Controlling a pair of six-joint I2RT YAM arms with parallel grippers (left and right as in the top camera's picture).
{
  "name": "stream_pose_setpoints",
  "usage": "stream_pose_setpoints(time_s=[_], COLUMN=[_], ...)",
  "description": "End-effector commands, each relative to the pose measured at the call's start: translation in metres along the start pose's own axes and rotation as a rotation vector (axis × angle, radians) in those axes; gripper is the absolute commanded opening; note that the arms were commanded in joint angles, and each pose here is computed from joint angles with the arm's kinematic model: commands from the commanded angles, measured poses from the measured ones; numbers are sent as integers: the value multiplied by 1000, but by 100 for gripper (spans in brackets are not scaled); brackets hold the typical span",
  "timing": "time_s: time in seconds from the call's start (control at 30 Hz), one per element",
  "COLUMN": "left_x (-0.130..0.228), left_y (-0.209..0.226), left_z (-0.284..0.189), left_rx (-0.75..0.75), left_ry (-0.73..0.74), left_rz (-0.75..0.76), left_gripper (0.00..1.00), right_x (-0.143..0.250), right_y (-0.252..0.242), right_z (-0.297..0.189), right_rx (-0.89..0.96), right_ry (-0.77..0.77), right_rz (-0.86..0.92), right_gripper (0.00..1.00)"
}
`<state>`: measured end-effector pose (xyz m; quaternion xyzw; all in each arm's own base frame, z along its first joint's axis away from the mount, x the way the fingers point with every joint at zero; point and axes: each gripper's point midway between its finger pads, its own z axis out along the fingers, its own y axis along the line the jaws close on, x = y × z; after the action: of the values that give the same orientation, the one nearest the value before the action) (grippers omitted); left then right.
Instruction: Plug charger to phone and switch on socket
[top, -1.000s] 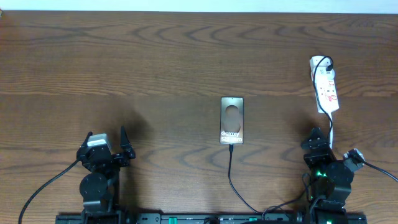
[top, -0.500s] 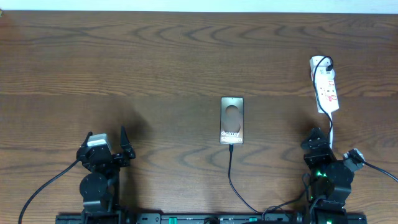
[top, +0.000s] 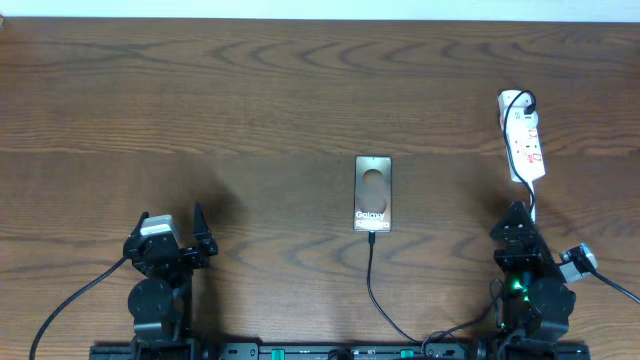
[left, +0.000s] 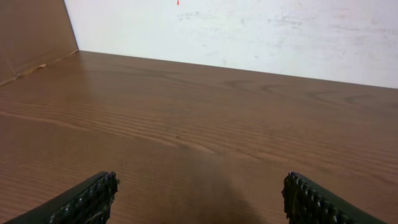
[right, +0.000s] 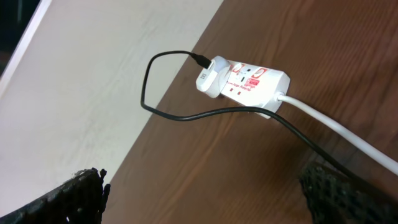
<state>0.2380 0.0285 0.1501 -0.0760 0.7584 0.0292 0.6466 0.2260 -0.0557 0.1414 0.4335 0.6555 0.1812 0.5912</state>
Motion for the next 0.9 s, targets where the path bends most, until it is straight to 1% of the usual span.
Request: stream_pose_setpoints(time_s=[0.0,0.07,0.17,0.2,0.3,0.43,0.5,0.57,0.6,0.67,0.87], left_x=[15,15,15,15,15,15,15,15,15,15,15], left_y=[1,1,1,1,1,1,1,1,1,1,1], left_z=[2,2,2,2,2,2,2,2,2,2,2], left_rx=[-5,-5,-5,-5,-5,-5,-5,-5,-5,-5,-5], left_ry=[36,35,36,36,35,36,35,35,36,36,35], left_rz=[13,13,13,13,13,13,13,13,13,13,13], left_gripper=[87,87,87,87,87,87,87,87,87,87,87], right_x=[-3,-8,-18,-25,-32,-21,-5,5,9,10,-1], right_y=[-1,3,23,30,44,48,39,28,29,31,23], right_z=[0,1,7,4,0,1,5,7,7,7,8], right_rx=[4,-20,-150,-166,-220,-250,-234,-198,-212,-226,-199], right_ry=[-19,-53,-160,-190,-231,-185,-114,-67,-53,-48,-70], right_rz=[-95,-143,-238,-264,-334,-398,-482,-518,-567,-606,-595], right_gripper=[99,99,99,99,99,99,99,99,99,99,99])
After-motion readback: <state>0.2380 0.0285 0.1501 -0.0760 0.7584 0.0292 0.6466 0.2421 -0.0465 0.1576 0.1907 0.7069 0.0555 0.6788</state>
